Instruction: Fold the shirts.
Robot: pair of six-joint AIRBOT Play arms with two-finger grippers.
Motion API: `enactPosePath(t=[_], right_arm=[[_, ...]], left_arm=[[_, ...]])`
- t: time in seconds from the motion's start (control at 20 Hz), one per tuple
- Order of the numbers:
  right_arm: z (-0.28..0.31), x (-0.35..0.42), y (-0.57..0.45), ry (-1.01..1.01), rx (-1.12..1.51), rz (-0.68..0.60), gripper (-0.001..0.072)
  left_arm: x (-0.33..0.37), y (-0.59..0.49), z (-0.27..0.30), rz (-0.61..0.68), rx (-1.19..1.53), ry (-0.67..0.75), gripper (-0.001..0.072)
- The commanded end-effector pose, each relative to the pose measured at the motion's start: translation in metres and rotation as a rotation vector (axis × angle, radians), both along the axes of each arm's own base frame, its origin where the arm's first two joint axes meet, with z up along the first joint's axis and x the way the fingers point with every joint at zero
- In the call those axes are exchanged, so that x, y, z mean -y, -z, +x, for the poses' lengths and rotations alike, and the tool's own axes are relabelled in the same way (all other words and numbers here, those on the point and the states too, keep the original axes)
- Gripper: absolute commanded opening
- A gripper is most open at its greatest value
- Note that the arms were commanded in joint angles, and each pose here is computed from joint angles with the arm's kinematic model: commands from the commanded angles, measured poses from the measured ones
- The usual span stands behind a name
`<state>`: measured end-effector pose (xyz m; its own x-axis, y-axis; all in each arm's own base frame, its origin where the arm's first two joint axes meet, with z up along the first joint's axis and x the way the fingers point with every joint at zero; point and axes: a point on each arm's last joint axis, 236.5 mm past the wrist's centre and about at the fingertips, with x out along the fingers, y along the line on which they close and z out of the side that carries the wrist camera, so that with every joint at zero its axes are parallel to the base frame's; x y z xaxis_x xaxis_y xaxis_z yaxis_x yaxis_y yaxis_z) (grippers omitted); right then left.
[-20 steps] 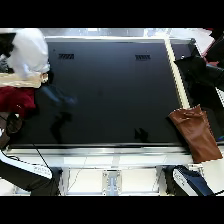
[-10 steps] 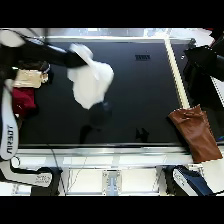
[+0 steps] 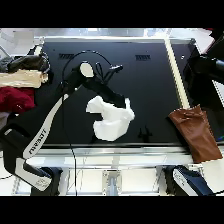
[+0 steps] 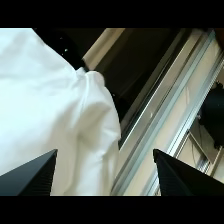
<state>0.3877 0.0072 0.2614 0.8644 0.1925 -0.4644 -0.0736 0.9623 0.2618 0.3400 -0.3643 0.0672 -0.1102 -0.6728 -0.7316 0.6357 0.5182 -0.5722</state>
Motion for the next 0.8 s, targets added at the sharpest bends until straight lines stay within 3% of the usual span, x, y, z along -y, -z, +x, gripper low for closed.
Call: enactPosePath(t=[0.0,0.15,0.25,0.4,0.5,0.6,0.75], right_arm=[[-0.007,0.028,0.018,0.051,-0.068,-0.149,0.0445],[-0.012,0.032,0.029,0.049,-0.119,-0.174,0.0445],[-0.017,0.026,0.043,0.030,-0.170,-0.149,0.0445],[-0.026,-0.001,0.073,-0.033,-0.251,-0.024,0.0447],[-0.042,-0.037,0.103,-0.115,-0.337,0.139,0.0447],[-0.065,-0.078,0.137,-0.197,-0.440,0.300,0.0449],[-0.106,-0.135,0.192,-0.324,-0.612,0.388,0.0450]], left_arm=[[-0.033,-0.028,0.066,-0.038,0.075,-0.197,0.0714],[-0.140,-0.047,0.132,-0.048,0.015,-0.540,0.0714],[-0.206,-0.033,0.146,0.001,-0.013,-0.627,0.0713],[-0.263,0.013,0.139,0.094,-0.005,-0.551,0.0713],[-0.267,0.044,0.134,0.094,-0.082,-0.548,0.0712],[-0.246,0.068,0.134,0.048,-0.181,-0.546,0.0712],[-0.191,0.086,0.145,-0.112,-0.289,-0.553,0.0705]])
